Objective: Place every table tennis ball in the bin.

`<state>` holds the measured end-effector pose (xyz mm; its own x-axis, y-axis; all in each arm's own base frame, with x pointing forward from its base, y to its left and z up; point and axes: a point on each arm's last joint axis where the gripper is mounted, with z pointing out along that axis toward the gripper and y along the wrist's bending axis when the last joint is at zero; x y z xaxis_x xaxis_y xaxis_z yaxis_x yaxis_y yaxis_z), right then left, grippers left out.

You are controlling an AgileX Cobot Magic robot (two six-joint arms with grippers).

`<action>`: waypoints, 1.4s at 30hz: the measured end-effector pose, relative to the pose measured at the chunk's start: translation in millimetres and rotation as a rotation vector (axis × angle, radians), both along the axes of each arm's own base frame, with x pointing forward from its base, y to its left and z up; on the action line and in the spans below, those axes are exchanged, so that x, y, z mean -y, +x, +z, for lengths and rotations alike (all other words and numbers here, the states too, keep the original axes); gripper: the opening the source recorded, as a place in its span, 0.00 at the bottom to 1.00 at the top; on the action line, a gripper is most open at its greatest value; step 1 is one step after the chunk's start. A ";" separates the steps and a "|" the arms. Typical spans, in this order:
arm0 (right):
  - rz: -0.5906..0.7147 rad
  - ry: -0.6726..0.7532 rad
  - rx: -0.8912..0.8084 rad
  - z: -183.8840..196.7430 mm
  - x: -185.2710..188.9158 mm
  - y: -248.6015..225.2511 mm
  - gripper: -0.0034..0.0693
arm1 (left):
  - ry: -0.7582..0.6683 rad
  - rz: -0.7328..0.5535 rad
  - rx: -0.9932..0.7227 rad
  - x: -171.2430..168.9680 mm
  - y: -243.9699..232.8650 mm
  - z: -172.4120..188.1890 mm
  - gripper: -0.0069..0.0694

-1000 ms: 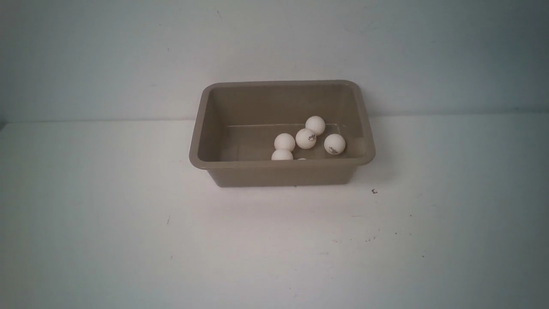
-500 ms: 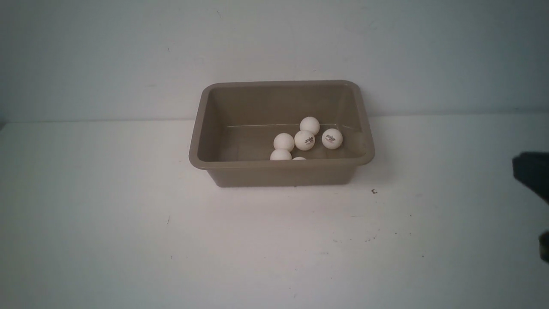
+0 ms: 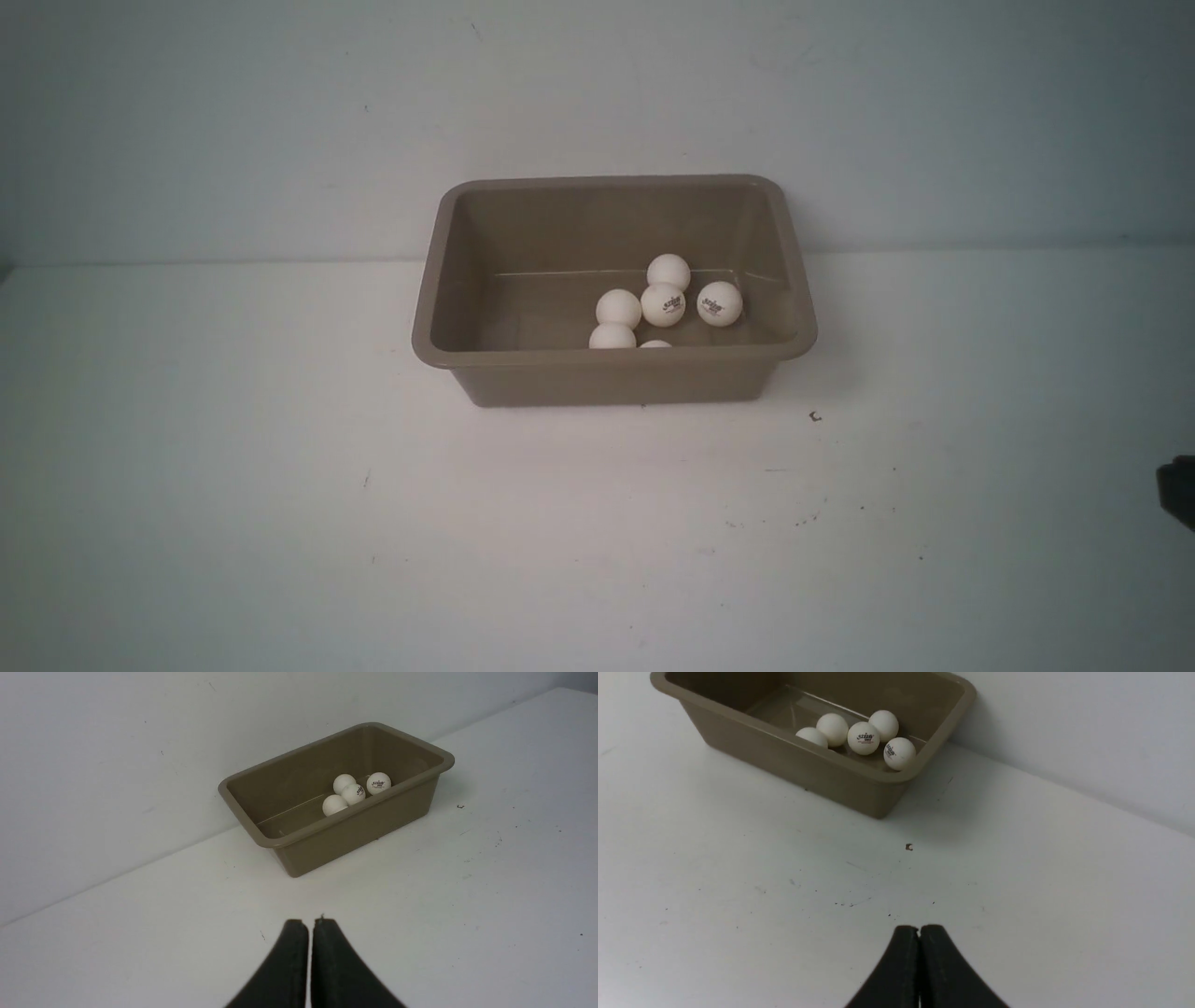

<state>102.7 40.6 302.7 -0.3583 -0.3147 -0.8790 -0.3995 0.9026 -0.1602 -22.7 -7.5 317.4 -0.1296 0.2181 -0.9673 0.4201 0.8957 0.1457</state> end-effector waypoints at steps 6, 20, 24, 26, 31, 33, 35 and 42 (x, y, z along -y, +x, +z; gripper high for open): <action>-0.014 0.023 -0.067 -5.2 0.1 -2.4 0.03 | -0.020 -0.017 -0.005 1.8 -0.8 0.3 0.08; -0.021 0.016 -0.092 -7.2 0.8 -3.4 0.03 | 0.019 0.008 0.057 -0.7 2.0 3.2 0.08; -0.021 0.016 -0.092 -7.2 0.8 -3.4 0.03 | 0.024 0.093 0.277 -4.7 12.9 14.1 0.08; -0.021 0.016 -0.092 -7.2 0.8 -3.4 0.03 | 0.032 0.146 0.339 -4.9 19.8 11.9 0.08; -0.022 0.016 -0.093 -7.5 0.9 -3.4 0.03 | 0.092 0.296 0.244 -3.5 52.6 -43.2 0.08; -0.022 0.016 -0.093 -7.5 0.9 -3.4 0.03 | 0.100 0.345 0.183 -4.7 61.9 -67.5 0.08; -0.022 0.015 -0.093 -7.5 0.9 -3.4 0.03 | 0.076 0.382 0.136 -6.0 69.3 -91.3 0.08; -0.022 0.016 -0.094 -7.5 0.9 -3.4 0.03 | -0.044 0.482 0.109 -10.7 78.2 -128.1 0.08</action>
<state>99.3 39.7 295.2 -0.4458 -0.2919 -0.8462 -0.3920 0.9135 -0.1086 55.6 3.2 189.3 -0.1035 0.1169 -0.9877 -0.0593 0.9906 0.1234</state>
